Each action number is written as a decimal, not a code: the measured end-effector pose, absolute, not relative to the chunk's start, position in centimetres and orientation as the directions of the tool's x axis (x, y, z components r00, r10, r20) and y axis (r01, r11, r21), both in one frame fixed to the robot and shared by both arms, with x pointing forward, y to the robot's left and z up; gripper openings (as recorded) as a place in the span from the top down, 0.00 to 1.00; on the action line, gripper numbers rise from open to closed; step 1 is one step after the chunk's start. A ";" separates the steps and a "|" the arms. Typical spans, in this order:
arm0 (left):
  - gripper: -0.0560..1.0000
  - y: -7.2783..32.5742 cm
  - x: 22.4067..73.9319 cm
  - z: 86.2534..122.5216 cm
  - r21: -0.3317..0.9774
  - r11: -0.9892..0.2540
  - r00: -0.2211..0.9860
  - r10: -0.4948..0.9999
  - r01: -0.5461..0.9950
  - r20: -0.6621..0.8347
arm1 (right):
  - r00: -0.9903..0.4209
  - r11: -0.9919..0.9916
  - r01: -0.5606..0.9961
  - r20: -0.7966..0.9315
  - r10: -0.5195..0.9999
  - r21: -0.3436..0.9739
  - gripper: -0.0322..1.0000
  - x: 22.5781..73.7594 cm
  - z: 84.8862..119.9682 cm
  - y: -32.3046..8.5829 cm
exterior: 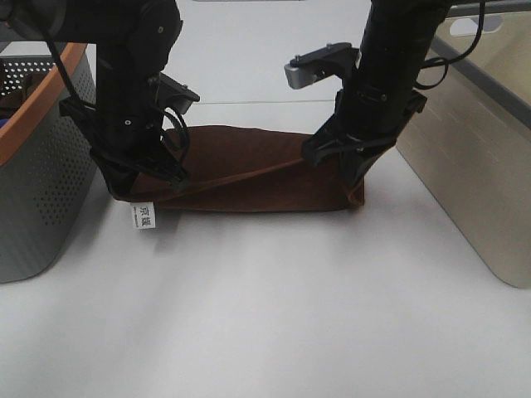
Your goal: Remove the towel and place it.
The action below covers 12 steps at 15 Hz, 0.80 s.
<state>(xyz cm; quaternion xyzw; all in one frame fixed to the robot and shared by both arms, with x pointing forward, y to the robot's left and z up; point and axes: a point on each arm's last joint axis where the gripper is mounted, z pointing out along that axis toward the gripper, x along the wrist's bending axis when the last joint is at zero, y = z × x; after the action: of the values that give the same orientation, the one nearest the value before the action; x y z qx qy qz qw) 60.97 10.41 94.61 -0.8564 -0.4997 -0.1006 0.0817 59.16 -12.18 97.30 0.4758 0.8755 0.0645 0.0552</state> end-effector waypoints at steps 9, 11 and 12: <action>0.95 11.1 57.3 92.5 -0.176 -0.497 0.518 0.849 0.850 0.105 | -0.499 0.499 0.866 0.001 0.866 -0.026 0.97 55.9 93.3 -13.6; 0.95 10.9 57.0 92.6 -0.175 -0.486 0.504 0.861 0.856 0.075 | -0.495 0.495 0.868 0.002 0.869 -0.045 0.92 55.8 93.3 -13.7; 0.93 10.8 57.0 92.7 -0.173 -0.483 0.498 0.865 0.859 0.062 | -0.495 0.494 0.867 0.003 0.869 -0.063 0.83 55.6 93.4 -13.8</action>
<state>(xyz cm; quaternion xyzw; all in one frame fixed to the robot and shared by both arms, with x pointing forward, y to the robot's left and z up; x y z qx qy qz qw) 56.97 10.76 92.73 -0.8608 -0.5005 0.0168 0.0905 55.64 -13.78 93.36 0.5022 0.8642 -0.0264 -0.0172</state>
